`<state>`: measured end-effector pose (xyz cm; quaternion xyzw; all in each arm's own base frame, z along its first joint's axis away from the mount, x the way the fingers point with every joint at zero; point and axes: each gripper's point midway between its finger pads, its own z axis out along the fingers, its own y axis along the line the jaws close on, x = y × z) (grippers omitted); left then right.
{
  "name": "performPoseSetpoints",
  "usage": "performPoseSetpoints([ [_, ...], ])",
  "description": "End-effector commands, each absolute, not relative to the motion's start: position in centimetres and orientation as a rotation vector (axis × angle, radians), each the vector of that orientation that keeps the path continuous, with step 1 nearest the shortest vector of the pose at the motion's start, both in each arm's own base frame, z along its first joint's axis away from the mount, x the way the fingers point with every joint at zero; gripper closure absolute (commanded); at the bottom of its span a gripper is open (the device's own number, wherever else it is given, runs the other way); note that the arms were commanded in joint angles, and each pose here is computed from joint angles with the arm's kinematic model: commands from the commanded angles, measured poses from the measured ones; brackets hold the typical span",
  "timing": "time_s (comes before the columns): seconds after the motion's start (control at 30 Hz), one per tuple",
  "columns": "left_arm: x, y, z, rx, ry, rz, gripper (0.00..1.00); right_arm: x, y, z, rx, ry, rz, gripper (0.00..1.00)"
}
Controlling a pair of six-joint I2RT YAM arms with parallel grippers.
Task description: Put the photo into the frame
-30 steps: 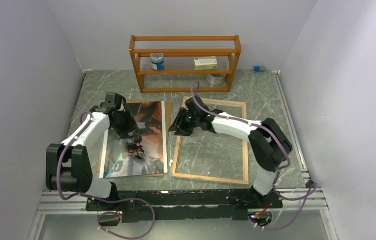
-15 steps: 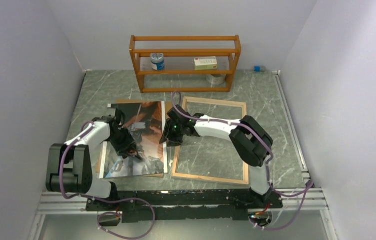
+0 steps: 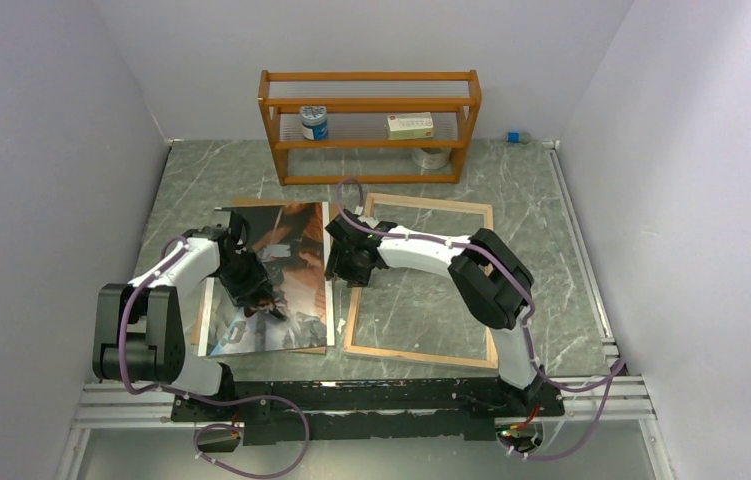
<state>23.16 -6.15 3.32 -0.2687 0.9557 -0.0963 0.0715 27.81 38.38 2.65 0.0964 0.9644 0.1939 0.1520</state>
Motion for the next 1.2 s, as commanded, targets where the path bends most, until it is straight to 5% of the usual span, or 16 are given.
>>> performPoseSetpoints([
  [0.0,24.2,-6.0,4.4,-0.768,2.855,-0.297,0.46,29.5,37.4,2.2,0.32,2.727,0.468,0.43],
  [0.4,28.7,-3.2,7.8,-0.745,2.726,-0.182,0.41,35.9,37.6,5.0,0.453,2.575,0.739,0.47],
  [0.8,37.1,7.1,8.0,-1.025,2.528,-0.179,0.07,39.2,37.0,7.4,0.35,2.533,0.813,0.48],
  [1.17,42.7,7.9,4.5,-0.865,2.563,-0.468,0.21,41.1,35.2,6.9,0.271,2.575,0.901,0.48],
])
